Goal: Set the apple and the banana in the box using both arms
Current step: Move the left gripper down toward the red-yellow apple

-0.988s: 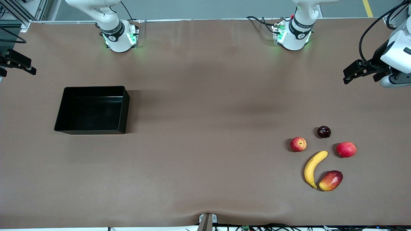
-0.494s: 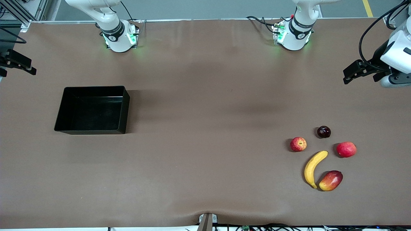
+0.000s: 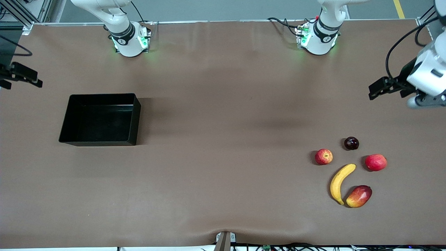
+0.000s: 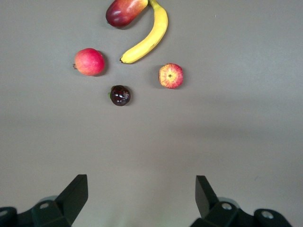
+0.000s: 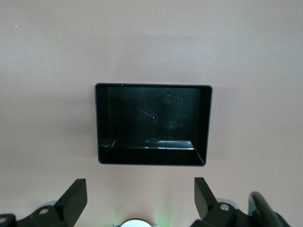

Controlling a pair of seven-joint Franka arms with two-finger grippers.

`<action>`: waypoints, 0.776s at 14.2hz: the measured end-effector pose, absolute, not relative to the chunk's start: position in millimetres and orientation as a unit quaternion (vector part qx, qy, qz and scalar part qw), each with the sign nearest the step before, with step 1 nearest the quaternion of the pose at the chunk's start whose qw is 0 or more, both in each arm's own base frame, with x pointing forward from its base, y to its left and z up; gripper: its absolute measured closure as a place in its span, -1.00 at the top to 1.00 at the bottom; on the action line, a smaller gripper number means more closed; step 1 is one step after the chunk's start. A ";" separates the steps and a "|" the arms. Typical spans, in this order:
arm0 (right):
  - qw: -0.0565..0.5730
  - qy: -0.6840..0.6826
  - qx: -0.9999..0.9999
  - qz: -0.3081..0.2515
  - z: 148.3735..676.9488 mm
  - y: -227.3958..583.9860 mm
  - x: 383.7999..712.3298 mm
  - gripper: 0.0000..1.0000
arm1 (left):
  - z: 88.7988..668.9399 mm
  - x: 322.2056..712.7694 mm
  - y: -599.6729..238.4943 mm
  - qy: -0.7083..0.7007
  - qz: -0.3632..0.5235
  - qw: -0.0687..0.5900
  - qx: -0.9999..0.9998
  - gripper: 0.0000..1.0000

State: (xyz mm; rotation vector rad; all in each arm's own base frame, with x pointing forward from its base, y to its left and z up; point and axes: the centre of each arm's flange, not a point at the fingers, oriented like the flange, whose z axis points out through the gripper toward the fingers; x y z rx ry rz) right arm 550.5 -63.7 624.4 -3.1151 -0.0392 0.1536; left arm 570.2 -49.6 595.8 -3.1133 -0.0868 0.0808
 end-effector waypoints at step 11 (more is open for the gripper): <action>0.020 0.010 -0.991 0.131 435.8 -177.1 612.9 1.00 | 471.4 648.7 -56.4 -0.021 0.037 -0.010 -0.999 1.00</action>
